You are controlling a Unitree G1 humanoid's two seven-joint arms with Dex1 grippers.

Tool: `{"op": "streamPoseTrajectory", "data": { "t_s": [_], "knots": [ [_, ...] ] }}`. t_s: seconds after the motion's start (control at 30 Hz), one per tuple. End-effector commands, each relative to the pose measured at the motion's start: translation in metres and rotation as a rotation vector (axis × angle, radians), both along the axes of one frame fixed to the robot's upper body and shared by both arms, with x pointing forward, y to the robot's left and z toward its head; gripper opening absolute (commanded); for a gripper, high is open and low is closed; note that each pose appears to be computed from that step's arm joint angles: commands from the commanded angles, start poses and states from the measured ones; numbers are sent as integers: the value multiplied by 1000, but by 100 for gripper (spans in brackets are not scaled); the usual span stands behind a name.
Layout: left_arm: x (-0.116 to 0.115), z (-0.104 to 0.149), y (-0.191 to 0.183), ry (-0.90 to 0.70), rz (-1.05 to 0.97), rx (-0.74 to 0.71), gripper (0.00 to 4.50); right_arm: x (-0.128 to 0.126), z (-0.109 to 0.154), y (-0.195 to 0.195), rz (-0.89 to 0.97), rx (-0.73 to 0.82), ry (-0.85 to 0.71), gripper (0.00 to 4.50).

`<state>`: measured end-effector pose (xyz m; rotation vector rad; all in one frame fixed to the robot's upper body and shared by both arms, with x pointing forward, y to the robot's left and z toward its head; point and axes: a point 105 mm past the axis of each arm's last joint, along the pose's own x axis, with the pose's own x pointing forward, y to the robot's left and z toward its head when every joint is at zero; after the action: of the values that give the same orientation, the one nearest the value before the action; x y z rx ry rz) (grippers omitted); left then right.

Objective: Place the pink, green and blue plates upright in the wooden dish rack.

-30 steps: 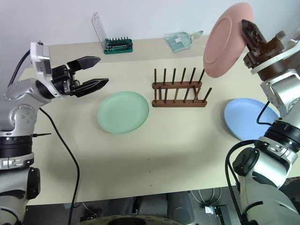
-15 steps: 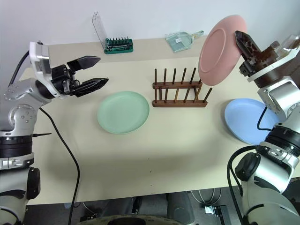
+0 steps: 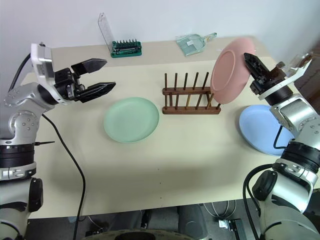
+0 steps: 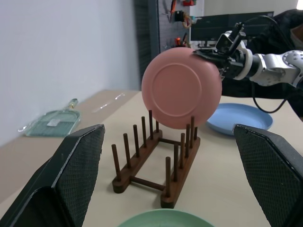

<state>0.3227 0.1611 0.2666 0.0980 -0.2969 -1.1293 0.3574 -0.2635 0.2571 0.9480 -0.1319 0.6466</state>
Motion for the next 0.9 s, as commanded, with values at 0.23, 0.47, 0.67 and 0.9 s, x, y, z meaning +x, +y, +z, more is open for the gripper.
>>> {"op": "streamPoseTrajectory", "data": {
  "t_s": [0.23, 0.47, 0.67, 0.9],
  "knots": [
    [-7, 15, -1, -48, -20, 2, 450, 8, 7, 4, -28, -37, -39, 72],
    [-8, 15, 1, -45, -14, 3, 450, 7, 9, 5, -31, -46, -48, 408],
    [-8, 14, -1, -42, -22, -3, 450, 3, 34, -1, -76, -47, -146, 447],
    [-8, 14, -4, -39, -31, -8, 450, -5, 56, -8, -136, -47, -262, 447]
  ]
}}
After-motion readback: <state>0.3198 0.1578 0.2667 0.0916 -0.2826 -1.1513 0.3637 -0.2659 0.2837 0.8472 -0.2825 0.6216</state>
